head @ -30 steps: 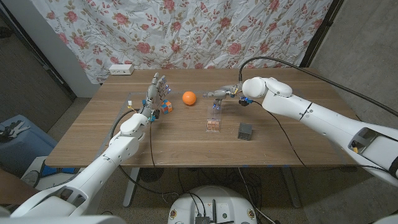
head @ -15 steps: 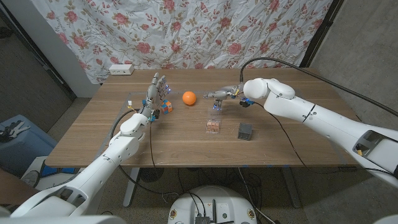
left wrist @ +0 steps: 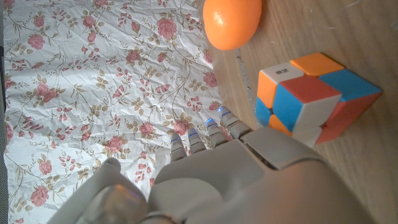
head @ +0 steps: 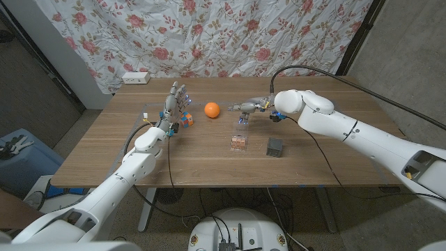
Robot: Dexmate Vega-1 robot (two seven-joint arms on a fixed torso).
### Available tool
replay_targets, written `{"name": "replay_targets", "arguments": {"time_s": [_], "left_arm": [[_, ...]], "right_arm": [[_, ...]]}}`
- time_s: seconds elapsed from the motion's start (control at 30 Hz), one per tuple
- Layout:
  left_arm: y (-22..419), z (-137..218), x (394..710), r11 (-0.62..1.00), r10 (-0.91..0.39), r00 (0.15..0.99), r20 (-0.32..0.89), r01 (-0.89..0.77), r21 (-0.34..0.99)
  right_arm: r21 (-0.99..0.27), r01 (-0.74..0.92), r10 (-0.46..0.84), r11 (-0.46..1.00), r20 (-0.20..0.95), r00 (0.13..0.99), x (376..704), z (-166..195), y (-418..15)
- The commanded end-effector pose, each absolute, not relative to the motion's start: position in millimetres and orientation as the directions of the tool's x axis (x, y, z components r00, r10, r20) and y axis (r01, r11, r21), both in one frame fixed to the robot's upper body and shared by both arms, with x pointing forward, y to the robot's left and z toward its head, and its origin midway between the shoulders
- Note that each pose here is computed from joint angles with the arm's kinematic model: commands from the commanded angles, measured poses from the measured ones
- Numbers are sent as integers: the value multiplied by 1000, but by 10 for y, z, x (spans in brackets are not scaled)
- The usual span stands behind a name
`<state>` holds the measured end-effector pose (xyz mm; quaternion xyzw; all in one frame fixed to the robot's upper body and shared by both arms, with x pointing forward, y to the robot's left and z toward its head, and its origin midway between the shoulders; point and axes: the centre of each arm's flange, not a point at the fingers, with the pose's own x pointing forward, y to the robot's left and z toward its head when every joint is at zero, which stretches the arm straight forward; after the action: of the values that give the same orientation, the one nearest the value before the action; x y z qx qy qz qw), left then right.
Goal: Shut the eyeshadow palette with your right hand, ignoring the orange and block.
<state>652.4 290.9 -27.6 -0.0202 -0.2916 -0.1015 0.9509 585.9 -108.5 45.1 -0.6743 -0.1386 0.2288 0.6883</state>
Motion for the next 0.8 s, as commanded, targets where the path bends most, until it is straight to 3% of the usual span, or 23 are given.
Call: {"name": "replay_targets", "arguments": {"time_s": [0.03,0.8], "left_arm": [[2907,-276,6524,979,-181,809,559,205,20],[2906,-275,6526,979,-181,809,559,205,20]], "right_arm": [[-993,-121,505,-8,-109,856,5765,411,-1097],[-994,-110,510,-9,-99,854,5614,329,-1064]]}}
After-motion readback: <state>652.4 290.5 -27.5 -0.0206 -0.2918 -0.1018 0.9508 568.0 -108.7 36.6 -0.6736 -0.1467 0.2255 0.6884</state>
